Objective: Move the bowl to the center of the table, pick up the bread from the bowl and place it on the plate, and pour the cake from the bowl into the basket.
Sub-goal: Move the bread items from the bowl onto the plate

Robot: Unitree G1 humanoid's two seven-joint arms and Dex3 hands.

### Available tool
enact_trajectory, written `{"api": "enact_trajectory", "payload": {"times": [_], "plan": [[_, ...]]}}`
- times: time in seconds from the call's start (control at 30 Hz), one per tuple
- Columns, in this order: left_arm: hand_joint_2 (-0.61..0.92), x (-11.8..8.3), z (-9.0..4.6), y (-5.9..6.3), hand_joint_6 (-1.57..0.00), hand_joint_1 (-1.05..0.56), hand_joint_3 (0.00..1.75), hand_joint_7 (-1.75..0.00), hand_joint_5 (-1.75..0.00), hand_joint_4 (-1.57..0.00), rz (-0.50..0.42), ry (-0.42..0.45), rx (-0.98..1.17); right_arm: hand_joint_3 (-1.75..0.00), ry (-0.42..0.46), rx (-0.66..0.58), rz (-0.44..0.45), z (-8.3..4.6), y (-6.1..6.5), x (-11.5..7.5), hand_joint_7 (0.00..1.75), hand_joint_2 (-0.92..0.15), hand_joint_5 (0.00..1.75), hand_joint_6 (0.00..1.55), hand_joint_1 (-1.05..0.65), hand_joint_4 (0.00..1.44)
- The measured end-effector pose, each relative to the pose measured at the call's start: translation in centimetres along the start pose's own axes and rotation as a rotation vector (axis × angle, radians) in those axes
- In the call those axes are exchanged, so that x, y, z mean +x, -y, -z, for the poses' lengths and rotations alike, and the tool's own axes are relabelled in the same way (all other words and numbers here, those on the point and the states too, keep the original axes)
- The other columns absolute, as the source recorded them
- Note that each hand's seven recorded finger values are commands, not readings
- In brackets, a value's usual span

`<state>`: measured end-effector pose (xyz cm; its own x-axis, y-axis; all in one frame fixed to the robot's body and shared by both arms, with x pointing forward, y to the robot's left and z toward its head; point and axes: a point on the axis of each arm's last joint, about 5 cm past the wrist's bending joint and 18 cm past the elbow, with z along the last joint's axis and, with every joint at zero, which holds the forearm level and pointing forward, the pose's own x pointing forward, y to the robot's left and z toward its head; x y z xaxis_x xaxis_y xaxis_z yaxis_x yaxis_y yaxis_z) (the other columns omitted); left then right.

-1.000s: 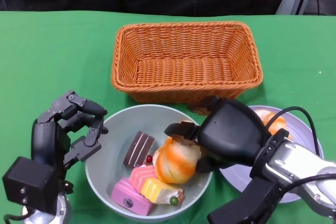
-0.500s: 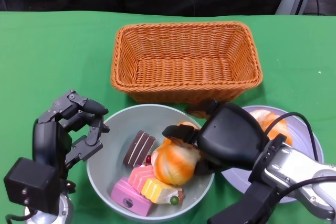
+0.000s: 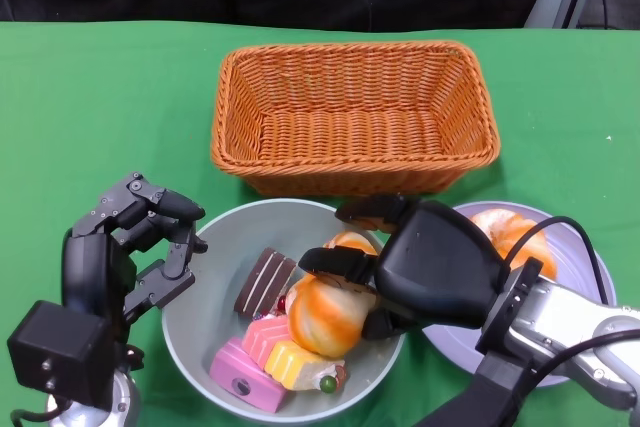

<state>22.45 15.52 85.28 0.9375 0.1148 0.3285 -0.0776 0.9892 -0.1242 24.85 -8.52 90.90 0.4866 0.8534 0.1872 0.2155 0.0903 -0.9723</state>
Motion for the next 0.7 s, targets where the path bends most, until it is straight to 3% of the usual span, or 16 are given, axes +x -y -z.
{"api": "enact_trajectory", "payload": {"times": [0.7], "plan": [[0.63,0.09,-0.04,0.21,-0.81,-0.05,0.91,-1.24,-1.55,-0.77,0.003,0.005,-0.003,-0.01,0.053,0.049,-0.076,0.47,-0.41,0.58,0.0,-0.91,0.02,0.7,-0.78,0.71]]}}
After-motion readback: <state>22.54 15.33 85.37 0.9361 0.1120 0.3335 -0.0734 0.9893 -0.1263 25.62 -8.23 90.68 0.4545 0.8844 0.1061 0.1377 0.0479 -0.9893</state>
